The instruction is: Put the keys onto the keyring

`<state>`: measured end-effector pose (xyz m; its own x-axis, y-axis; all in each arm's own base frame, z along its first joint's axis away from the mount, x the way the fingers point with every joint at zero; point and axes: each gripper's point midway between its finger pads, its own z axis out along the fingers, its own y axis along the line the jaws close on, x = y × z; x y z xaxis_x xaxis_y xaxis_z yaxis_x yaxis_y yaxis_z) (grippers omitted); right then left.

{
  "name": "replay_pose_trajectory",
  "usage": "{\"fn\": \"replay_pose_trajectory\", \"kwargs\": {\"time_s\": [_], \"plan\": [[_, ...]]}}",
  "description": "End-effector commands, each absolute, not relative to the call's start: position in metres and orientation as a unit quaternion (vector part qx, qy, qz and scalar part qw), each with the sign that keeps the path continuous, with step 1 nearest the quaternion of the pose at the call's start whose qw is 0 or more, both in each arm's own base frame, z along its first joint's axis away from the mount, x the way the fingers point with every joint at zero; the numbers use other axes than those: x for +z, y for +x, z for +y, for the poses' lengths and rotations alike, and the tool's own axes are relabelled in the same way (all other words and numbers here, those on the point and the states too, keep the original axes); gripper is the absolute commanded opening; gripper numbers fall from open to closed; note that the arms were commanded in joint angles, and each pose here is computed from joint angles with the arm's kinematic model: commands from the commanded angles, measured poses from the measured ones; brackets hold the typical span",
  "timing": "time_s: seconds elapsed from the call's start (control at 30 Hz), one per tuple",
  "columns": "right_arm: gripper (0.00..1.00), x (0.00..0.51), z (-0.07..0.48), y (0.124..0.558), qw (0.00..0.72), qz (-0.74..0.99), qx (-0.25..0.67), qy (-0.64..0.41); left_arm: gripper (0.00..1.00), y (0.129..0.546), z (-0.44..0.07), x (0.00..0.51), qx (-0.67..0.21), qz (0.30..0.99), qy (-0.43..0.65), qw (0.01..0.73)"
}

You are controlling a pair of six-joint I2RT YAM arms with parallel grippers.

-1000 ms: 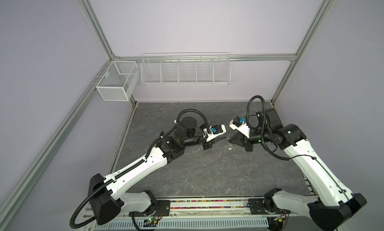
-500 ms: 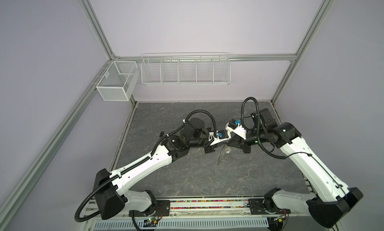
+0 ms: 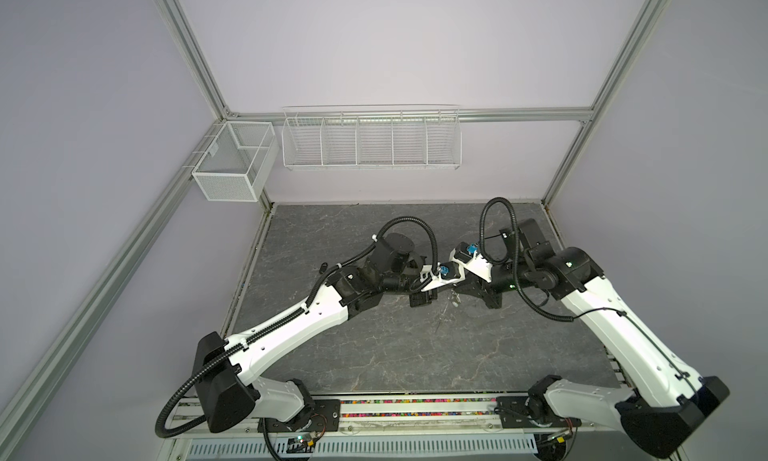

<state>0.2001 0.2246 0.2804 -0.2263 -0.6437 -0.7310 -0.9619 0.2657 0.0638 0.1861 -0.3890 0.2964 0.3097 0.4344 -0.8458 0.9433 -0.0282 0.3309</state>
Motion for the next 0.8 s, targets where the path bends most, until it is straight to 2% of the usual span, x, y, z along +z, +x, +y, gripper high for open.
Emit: {"fn": "replay_pose_trajectory", "kwargs": {"time_s": [0.0,0.07,0.2,0.3,0.43,0.53,0.63,0.77], "plan": [[0.07,0.301,0.235,0.198,0.358,0.685,0.269,-0.574,0.09,0.176,-0.393,0.288,-0.291,0.509,0.682,0.436],[0.07,0.303,0.236,0.197,0.365,0.679,0.269,-0.577,0.03,0.174,-0.393,0.287,-0.297,0.506,0.686,0.432],[0.07,0.303,0.237,0.197,0.371,0.672,0.267,-0.582,0.00,0.170,-0.395,0.287,-0.307,0.500,0.688,0.428],[0.25,0.301,0.235,0.202,0.375,0.681,0.256,-0.575,0.00,0.169,-0.397,0.288,-0.314,0.499,0.684,0.429],[0.40,0.297,0.221,0.217,0.392,0.711,0.222,-0.539,0.00,0.179,-0.396,0.298,-0.311,0.509,0.654,0.466],[0.47,0.300,0.206,0.227,0.426,0.727,0.202,-0.498,0.00,0.187,-0.391,0.313,-0.321,0.514,0.615,0.504],[0.54,0.306,0.205,0.220,0.464,0.712,0.223,-0.478,0.00,0.194,-0.385,0.331,-0.337,0.516,0.568,0.545],[0.56,0.302,0.208,0.217,0.467,0.714,0.250,-0.459,0.00,0.198,-0.377,0.349,-0.363,0.513,0.521,0.577]]}}
